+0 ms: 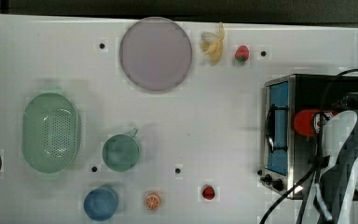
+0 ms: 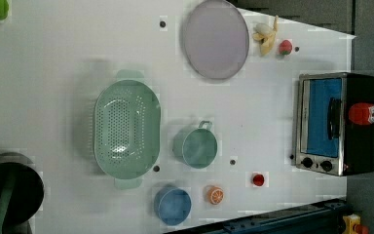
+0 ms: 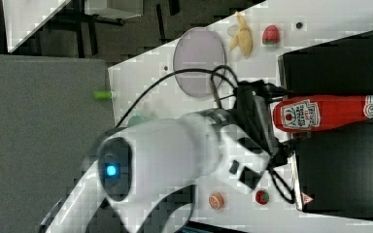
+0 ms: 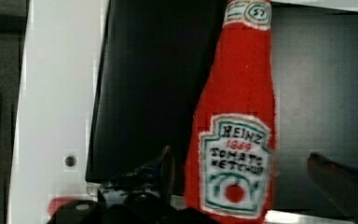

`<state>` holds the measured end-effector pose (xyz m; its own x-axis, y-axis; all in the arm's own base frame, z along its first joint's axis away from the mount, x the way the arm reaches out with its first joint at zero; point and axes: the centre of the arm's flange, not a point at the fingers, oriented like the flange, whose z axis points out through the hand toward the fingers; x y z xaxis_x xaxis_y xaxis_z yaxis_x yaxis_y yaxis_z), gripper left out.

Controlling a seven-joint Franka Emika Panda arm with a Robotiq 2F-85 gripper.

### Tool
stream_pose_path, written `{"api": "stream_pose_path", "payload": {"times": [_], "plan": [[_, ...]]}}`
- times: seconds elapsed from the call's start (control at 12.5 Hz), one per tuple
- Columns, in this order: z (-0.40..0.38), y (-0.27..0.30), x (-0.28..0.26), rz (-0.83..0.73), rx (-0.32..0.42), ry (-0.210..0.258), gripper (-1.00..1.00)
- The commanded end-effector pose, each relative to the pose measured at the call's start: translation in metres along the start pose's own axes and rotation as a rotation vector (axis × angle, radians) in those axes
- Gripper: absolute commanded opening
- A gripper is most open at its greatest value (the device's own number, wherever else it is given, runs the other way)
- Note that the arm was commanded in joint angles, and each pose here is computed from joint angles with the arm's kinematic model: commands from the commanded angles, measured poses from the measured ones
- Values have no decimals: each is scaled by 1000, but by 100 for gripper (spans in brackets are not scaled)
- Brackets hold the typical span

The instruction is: Pick Ketchup from oven and place it on table.

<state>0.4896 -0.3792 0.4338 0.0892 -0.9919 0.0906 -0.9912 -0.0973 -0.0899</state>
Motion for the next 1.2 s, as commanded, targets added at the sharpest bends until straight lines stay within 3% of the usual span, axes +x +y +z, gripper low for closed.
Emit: {"api": "stream_pose_path", "payload": {"times": [0.08, 0.32, 0.56, 0.64, 0.88, 1.2], "plan": [[32, 6, 6, 81, -20, -44, 100], [54, 6, 7, 117, -26, -74, 100], [64, 7, 9, 121, -41, -70, 100], [67, 9, 10, 124, -46, -70, 92], [71, 5, 9, 117, -51, -68, 27], [56, -5, 10, 102, -31, -52, 27]]}}
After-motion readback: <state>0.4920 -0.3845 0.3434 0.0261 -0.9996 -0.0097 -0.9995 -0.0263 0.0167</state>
